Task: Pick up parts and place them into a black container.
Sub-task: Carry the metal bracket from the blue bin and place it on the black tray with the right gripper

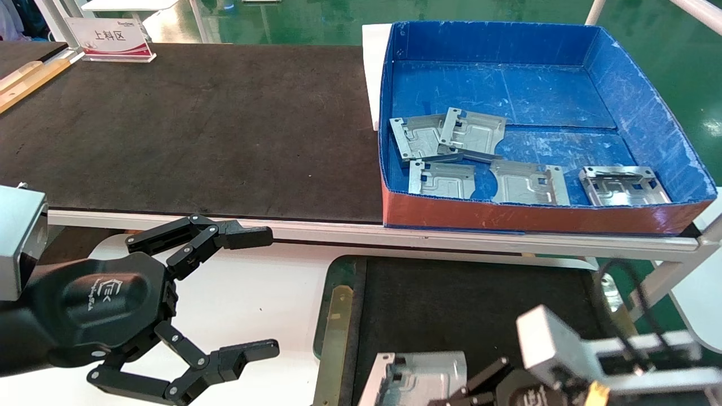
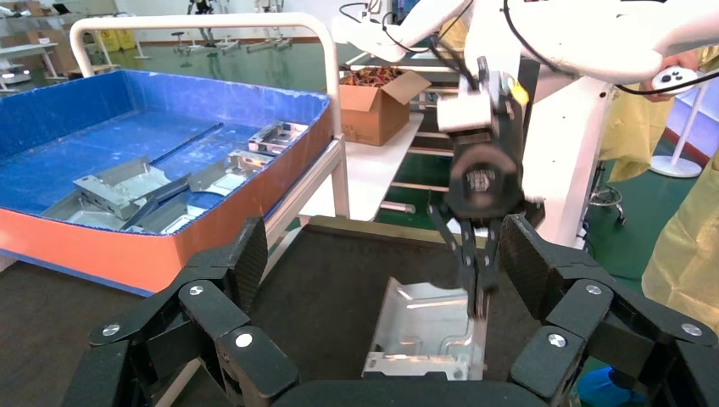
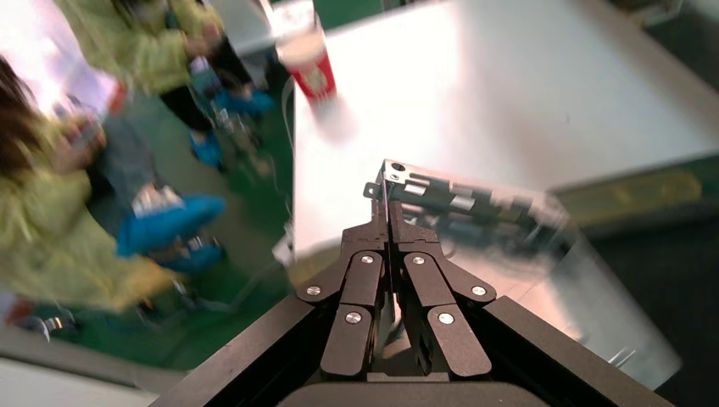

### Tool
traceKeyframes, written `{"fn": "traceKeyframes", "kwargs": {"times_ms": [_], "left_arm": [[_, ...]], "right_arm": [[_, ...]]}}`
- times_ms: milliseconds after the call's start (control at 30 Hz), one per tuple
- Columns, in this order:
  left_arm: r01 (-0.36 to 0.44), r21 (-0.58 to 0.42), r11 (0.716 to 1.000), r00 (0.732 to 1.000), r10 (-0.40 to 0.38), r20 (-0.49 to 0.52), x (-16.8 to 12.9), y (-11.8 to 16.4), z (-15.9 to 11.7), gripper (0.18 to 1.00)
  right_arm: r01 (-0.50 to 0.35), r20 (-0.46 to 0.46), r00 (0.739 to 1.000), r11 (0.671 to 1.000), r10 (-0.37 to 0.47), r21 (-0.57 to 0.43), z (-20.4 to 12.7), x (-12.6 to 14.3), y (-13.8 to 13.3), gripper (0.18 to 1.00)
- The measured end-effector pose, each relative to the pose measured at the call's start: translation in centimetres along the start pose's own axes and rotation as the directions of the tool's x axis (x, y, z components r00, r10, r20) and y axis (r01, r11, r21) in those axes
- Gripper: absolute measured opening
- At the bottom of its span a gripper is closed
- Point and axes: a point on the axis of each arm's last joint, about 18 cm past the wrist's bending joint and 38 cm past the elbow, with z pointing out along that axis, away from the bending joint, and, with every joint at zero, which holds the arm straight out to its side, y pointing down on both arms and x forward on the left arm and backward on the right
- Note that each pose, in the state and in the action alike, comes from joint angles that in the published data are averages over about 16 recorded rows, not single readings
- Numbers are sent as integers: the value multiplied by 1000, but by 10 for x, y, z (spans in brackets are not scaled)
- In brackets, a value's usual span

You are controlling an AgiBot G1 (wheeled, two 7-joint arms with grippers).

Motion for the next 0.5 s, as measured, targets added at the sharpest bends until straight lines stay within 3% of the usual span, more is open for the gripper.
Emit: {"fn": "traceKeyframes", "kwargs": {"times_ms": [500], "left_arm": [[0,0,1000,1000,0,0,0,0,0,1001]], "right_arm": [[123,-50,990,980,-132,-155,23,28,45,191]]}}
